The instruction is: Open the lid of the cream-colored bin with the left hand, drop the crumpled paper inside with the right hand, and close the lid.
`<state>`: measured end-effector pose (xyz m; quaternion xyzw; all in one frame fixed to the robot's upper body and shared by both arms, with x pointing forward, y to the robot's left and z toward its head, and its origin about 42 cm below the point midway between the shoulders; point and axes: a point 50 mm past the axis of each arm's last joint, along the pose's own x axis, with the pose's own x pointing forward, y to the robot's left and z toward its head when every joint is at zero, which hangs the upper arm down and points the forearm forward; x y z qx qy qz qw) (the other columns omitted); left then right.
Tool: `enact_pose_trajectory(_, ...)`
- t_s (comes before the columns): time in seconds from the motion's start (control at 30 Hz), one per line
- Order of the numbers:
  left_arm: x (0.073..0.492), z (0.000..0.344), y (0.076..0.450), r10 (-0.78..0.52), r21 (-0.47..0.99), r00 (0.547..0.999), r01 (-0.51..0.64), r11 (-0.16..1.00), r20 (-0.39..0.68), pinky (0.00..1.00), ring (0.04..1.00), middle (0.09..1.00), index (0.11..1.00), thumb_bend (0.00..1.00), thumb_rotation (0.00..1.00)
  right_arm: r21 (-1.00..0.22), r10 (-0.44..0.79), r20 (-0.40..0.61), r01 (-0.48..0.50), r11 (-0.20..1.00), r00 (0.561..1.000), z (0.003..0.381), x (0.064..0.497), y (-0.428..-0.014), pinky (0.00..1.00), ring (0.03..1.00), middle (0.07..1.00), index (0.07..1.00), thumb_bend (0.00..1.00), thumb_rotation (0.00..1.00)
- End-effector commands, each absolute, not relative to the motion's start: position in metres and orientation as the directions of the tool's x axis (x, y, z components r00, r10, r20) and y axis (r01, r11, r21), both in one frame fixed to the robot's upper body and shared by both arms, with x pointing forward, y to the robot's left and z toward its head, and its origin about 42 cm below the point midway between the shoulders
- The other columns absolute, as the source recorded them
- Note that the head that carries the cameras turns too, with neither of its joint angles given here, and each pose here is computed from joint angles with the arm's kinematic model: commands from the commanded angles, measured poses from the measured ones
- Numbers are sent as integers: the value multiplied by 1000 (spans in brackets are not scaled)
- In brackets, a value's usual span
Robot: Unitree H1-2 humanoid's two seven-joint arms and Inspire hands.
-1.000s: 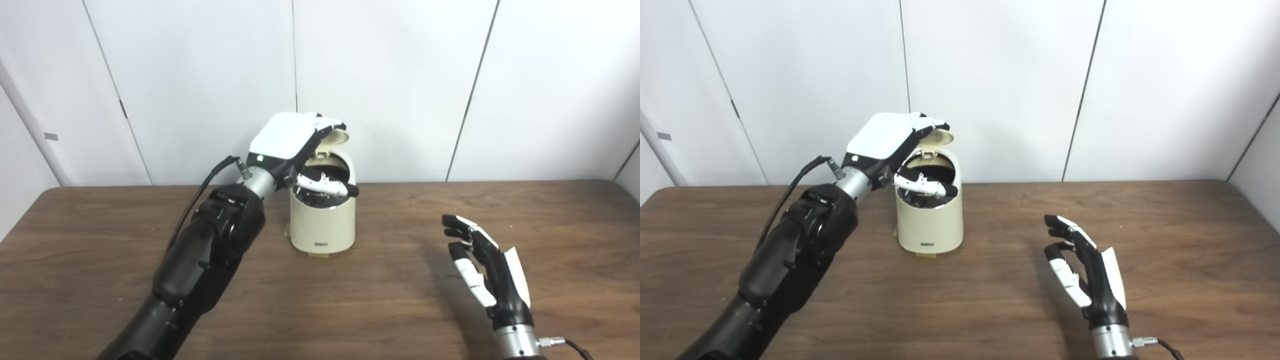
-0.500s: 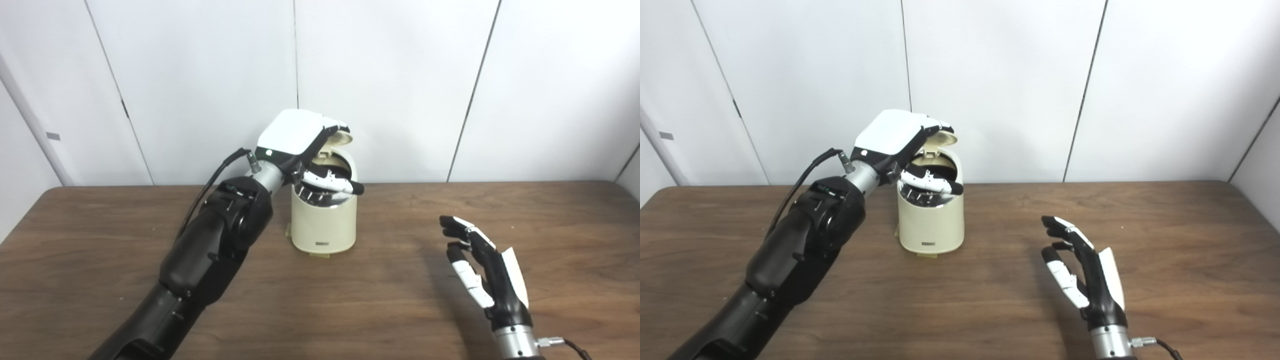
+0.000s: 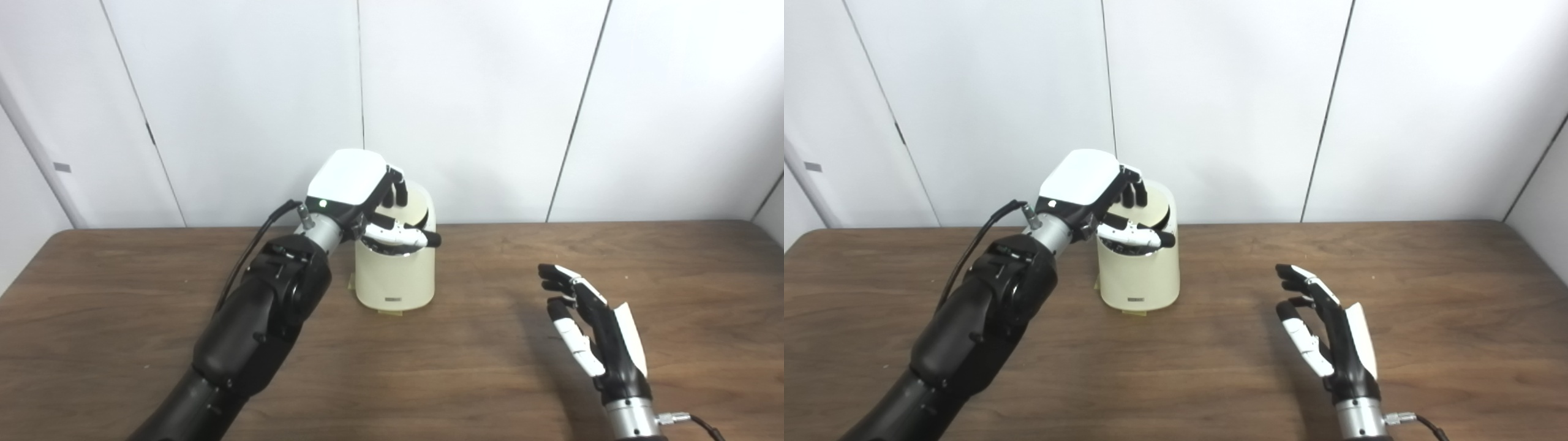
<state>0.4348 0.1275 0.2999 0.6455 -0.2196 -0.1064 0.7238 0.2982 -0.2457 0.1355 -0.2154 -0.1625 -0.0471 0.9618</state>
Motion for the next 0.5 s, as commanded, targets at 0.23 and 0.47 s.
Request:
enact_pose_trajectory(0.23,425,314,126,-435,966,862,-227,126,260,839,636,545,603,1000,850,-381,-17,338,153,912,941,133,295,-243,663,765,789,773,462,907)
enact_pose_trajectory(0.47,422,305,129,-419,973,879,-190,127,227,883,657,549,620,1000,831,-362,-19,335,147,921,942,134,294,-244,664,765,791,775,470,899)
